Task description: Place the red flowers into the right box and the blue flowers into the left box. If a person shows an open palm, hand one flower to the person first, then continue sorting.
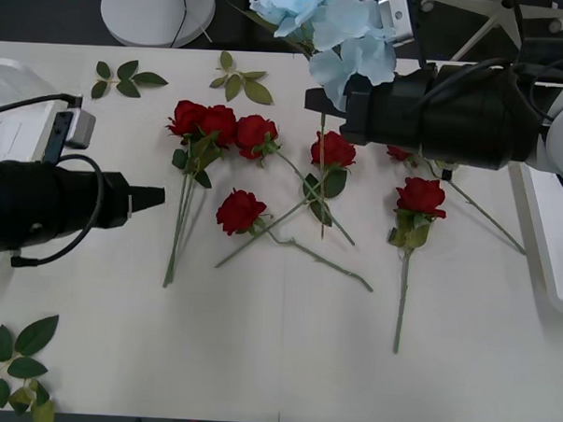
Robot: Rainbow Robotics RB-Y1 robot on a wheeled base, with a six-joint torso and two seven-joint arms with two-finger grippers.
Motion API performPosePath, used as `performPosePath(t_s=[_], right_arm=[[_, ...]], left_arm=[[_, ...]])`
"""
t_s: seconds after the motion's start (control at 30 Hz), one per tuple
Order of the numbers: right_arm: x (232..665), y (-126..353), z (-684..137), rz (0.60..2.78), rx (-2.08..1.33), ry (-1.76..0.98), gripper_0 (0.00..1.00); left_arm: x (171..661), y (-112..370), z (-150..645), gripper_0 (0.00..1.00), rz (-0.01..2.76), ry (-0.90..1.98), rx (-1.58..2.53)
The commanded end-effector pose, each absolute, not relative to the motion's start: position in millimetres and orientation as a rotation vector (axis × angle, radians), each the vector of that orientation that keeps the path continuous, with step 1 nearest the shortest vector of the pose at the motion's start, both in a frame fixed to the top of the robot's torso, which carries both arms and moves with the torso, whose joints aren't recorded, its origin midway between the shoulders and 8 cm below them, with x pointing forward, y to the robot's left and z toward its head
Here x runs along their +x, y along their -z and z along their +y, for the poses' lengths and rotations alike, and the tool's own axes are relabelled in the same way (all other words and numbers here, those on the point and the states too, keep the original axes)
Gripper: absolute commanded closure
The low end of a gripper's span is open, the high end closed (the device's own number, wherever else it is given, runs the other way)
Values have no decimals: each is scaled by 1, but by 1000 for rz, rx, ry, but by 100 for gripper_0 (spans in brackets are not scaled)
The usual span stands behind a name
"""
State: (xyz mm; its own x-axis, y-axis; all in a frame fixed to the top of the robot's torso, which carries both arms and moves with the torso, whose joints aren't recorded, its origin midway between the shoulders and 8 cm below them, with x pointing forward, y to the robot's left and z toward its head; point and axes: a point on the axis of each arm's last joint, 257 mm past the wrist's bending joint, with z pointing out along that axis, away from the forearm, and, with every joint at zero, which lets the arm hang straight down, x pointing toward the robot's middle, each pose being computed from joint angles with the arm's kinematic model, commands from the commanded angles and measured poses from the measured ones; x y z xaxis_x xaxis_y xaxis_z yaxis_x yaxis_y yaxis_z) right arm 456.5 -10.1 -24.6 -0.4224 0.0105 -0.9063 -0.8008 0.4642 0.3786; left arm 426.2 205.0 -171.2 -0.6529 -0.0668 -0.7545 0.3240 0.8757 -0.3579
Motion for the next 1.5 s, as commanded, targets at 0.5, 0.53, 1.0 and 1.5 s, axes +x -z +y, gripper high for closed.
performPosePath(t_s=[0.5, 0.53, 1.0, 1.5], right_arm=[[442, -11, 45, 1628, -750, -1127, 100], [442, -11, 45, 1629, -748, -1130, 100], [442, -10, 50, 1628, -744, -1132, 100], [445, -9, 50, 1629, -735, -1118, 100]], left_arm=[[351, 72, 60, 0, 1866, 1090, 372], [353, 72, 57, 0, 1861, 1092, 375], [411, 109, -6, 0, 1849, 1061, 400], [431, 105, -37, 83, 1831, 1154, 354]])
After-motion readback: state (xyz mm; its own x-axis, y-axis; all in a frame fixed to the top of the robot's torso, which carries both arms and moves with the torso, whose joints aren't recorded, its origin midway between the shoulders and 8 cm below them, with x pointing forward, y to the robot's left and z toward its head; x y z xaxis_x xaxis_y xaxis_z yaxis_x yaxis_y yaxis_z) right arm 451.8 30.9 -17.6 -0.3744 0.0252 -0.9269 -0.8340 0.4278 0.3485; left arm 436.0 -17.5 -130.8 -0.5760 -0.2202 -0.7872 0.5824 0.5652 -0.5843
